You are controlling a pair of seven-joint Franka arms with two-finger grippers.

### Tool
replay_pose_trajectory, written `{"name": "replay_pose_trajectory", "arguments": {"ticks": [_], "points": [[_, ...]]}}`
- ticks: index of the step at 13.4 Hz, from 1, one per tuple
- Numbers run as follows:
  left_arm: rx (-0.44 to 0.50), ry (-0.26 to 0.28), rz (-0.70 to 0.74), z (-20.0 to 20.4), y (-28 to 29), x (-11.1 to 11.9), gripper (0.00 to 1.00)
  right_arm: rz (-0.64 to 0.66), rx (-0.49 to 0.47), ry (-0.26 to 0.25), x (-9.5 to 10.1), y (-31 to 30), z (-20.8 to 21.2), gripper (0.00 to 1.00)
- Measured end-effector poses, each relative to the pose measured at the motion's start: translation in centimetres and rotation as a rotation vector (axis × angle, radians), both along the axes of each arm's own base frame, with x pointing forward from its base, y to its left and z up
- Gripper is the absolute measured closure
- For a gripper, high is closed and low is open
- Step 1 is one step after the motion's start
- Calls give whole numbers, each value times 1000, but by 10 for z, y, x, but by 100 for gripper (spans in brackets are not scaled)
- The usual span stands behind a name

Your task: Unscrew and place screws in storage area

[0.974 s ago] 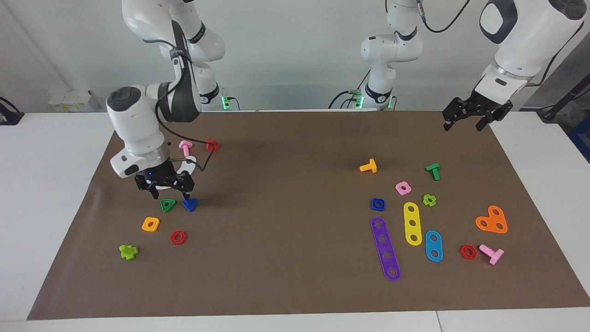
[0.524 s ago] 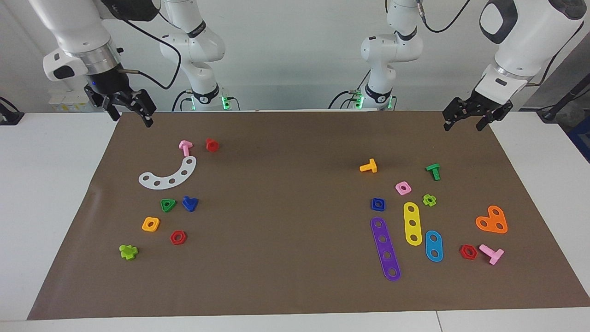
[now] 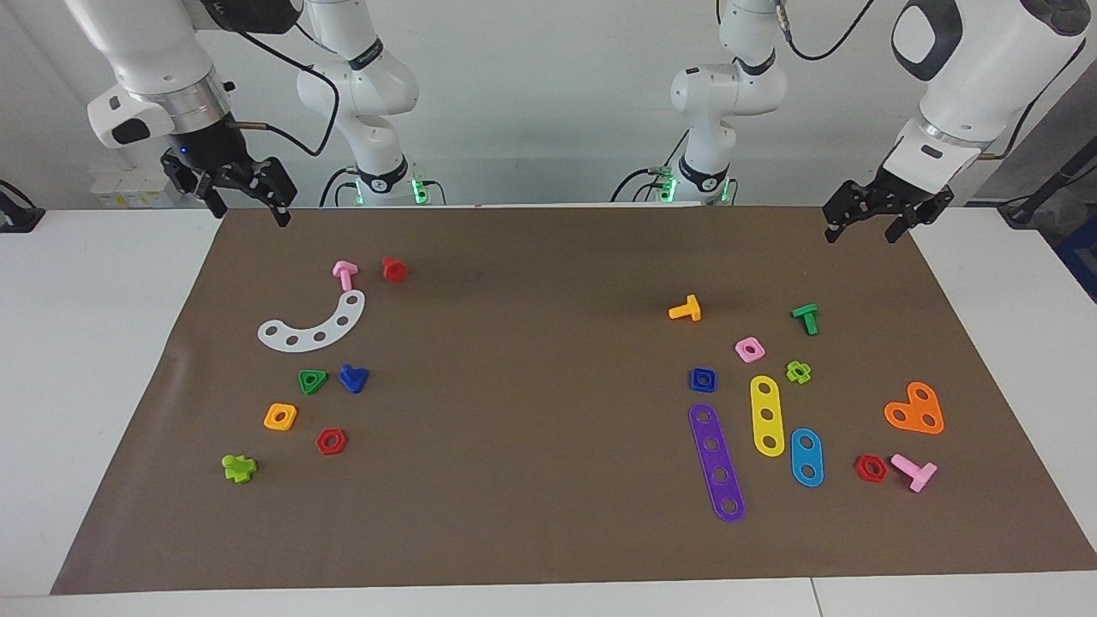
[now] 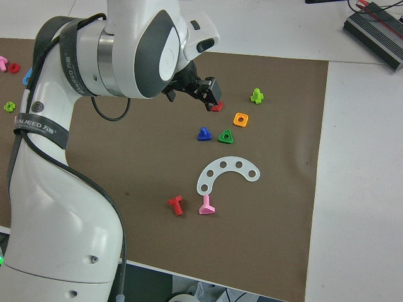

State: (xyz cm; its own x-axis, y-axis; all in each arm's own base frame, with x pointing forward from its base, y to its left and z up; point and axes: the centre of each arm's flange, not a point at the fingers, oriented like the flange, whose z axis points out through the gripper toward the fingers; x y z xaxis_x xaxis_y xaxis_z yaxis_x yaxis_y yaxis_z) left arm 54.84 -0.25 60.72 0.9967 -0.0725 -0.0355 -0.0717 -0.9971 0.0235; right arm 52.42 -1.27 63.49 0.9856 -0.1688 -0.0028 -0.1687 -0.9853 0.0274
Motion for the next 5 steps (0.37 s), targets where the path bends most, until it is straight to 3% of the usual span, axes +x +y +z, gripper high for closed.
{"name": "replay_pose_trajectory", "arguments": {"ticks": [5], "points": [[0, 0, 0, 0, 0, 0, 0, 6, 0, 14, -1, 1, -1, 0]]}}
